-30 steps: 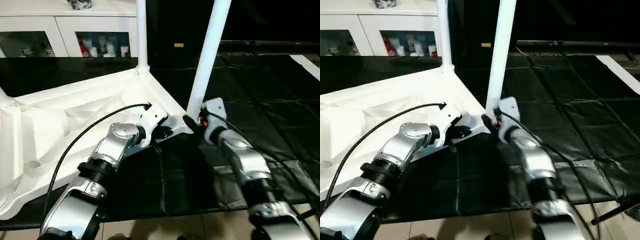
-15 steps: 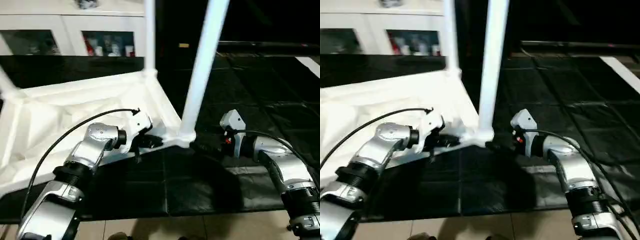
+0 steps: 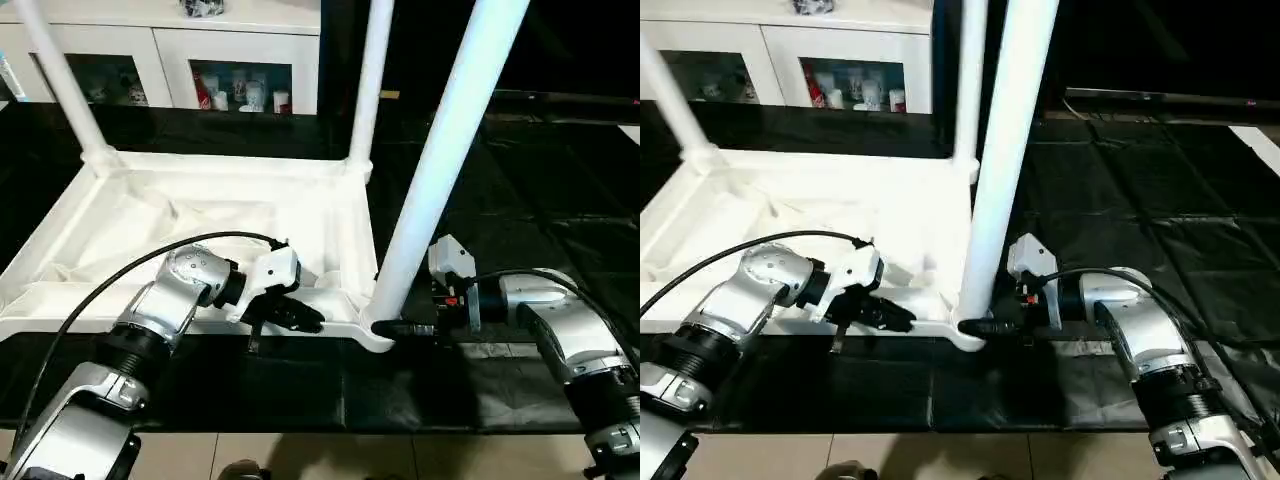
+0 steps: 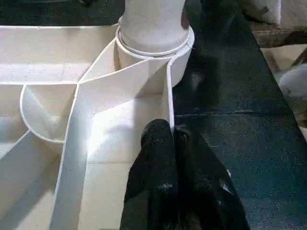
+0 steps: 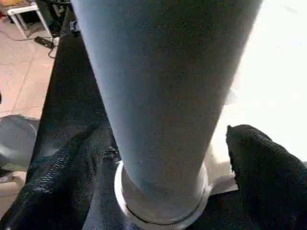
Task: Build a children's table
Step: Rotate leg to tighten
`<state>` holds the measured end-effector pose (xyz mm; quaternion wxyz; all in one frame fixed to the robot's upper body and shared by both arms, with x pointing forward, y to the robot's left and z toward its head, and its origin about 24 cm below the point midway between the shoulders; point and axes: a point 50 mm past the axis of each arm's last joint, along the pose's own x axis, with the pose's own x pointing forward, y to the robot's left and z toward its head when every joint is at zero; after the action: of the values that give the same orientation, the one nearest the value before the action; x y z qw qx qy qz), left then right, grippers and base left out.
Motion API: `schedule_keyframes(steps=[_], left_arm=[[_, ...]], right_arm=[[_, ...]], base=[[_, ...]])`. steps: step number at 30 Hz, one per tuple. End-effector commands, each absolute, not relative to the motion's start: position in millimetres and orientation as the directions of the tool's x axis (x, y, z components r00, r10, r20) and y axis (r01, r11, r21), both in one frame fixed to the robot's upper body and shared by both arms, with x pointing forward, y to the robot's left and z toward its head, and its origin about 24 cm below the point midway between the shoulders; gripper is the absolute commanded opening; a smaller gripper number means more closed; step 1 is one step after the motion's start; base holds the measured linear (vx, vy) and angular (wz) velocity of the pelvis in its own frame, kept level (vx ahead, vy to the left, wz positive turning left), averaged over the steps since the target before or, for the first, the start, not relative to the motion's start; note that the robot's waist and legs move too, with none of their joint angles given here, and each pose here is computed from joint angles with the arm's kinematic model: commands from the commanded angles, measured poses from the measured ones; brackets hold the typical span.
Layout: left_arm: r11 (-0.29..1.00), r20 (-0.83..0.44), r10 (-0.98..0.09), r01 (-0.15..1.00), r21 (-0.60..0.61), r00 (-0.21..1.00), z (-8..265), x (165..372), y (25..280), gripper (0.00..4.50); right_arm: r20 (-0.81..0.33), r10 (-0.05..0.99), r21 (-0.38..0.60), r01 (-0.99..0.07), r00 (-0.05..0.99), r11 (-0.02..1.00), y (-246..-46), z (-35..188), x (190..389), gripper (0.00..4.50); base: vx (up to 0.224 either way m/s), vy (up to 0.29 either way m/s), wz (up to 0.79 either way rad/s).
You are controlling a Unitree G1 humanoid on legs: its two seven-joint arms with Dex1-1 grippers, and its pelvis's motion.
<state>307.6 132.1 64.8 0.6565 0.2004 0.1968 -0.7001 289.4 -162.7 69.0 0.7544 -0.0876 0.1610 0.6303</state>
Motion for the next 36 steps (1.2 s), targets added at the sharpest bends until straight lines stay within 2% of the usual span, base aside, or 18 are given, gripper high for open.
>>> schedule_keyframes(steps=[1,4,5,7,9,21,25,28,30,32,36], left_arm=[[-0.152,-0.535,-0.836,0.988,0.015,-0.12,72.3,303.6,123.5,0.0],[-0.166,-0.54,-0.831,0.986,0.008,-0.136,72.0,302.1,125.2,0.0],[-0.166,-0.54,-0.831,0.986,0.008,-0.136,72.0,302.1,125.2,0.0],[-0.169,-0.541,-0.83,0.986,0.007,-0.138,71.8,301.8,125.5,0.0],[-0.17,-0.542,-0.829,0.985,0.005,-0.14,71.6,301.6,125.7,0.0],[-0.154,-0.545,-0.83,0.988,0.011,-0.123,69.8,302.1,125.2,0.0],[-0.012,-0.505,-0.863,0.999,0.038,0.009,71.2,313.3,120.6,0.0],[0.148,-0.461,-0.873,0.987,0.058,0.158,75.0,326.3,113.2,0.0],[0.234,-0.44,-0.866,0.97,0.064,0.238,77.8,333.1,106.7,0.0],[0.338,-0.416,-0.846,0.939,0.068,0.334,81.6,341.8,97.8,0.0],[0.453,-0.383,-0.808,0.888,0.08,0.447,85.9,351.4,86.2,0.0]], right_arm=[[-0.36,0.924,0.065,-0.985,0.128,0.162,-162.2,72.4,290.9,3.89],[-0.364,0.928,0.094,-0.988,0.081,0.123,-161.0,71.1,289.4,3.7],[-0.363,0.928,0.095,-0.988,0.08,0.123,-161.0,71.1,289.4,3.5],[-0.362,0.929,0.102,-0.988,0.072,0.116,-160.9,70.9,289.1,3.44],[-0.361,0.93,0.108,-0.988,0.065,0.111,-160.8,70.7,288.8,3.16],[-0.344,0.937,0.137,-0.985,0.054,0.107,-158.9,68.4,286.3,2.15],[-0.347,0.916,0.11,-0.961,0.201,0.253,-156.0,61.5,292.4,2.04],[-0.34,0.835,0.078,-0.872,0.433,0.484,-148.5,53.5,308.4,2.0],[-0.329,0.773,0.078,-0.8,0.542,0.594,-140.7,50.6,317.2,1.99],[-0.32,0.724,0.087,-0.742,0.611,0.665,-129.1,48.4,323.9,1.96],[-0.324,0.685,0.103,-0.696,0.652,0.711,-110.4,44.3,328.3,1.95]], base=[[0.0,0.0,0.0],[0.0,0.0,0.0],[0.0,0.0,0.0],[0.0,0.0,0.0],[0.0,0.0,0.0],[0.0,0.0,0.0],[0.0,0.0,0.0],[0.0,0.0,0.0],[0.0,0.0,0.0],[0.0,0.0,0.0],[0.0,0.0,0.0]])
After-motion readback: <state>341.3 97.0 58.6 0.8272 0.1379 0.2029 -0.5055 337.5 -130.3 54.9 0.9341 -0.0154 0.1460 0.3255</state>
